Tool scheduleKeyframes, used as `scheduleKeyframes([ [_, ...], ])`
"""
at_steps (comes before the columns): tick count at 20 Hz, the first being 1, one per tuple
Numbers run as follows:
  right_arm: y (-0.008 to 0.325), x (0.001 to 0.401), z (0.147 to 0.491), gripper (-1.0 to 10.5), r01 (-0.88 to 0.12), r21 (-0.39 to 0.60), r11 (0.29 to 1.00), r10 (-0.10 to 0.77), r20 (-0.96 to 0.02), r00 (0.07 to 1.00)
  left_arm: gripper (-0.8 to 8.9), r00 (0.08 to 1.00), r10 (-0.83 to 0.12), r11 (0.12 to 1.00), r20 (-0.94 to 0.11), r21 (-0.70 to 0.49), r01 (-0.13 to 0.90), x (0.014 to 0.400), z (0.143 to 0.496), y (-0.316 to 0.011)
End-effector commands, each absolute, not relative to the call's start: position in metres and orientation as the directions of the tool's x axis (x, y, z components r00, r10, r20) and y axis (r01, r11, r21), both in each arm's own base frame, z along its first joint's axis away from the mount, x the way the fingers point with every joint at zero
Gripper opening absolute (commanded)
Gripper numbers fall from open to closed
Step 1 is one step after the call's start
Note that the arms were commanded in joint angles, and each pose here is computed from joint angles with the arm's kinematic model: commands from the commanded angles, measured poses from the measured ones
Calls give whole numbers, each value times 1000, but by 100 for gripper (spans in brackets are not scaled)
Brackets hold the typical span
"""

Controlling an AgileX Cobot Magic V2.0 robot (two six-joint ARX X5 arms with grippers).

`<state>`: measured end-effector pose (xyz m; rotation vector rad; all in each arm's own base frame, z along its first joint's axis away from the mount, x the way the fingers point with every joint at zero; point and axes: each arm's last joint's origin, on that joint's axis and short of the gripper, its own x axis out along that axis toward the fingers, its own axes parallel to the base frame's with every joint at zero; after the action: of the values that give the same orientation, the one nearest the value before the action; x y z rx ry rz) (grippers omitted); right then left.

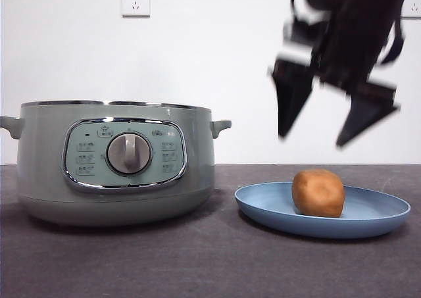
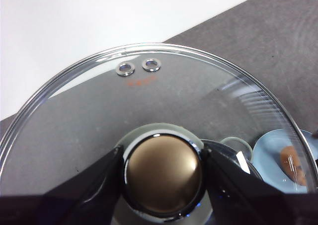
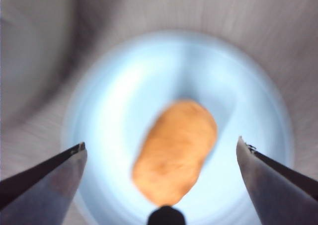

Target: Take the potato out from the steamer,put the potato on the plate,close the lid

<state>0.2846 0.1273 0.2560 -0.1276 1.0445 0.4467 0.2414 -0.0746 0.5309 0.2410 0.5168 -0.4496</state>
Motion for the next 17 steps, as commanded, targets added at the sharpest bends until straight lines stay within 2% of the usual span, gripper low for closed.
scheduleKeyframes([
  [1, 121, 270, 281, 504, -409, 115, 905, 324, -810, 489, -8, 735, -406, 843, -543, 89, 531, 250, 526, -80],
  [4, 109, 244, 319, 503, -421, 110, 900, 364, -719, 592, -8, 675, -484, 796, -557, 40, 604, 269, 513, -88],
  [8, 92, 221, 347, 503, -396, 119, 911, 377, -631, 678, -8, 626, -493, 782, -604, 8, 624, 288, 487, -97],
  [11, 83, 214, 355, 503, -367, 130, 921, 367, -601, 709, -8, 599, -484, 782, -638, -9, 623, 303, 463, -101],
  [17, 76, 214, 354, 503, -311, 119, 943, 315, -622, 717, -8, 541, -480, 773, -690, -41, 634, 320, 417, -111],
])
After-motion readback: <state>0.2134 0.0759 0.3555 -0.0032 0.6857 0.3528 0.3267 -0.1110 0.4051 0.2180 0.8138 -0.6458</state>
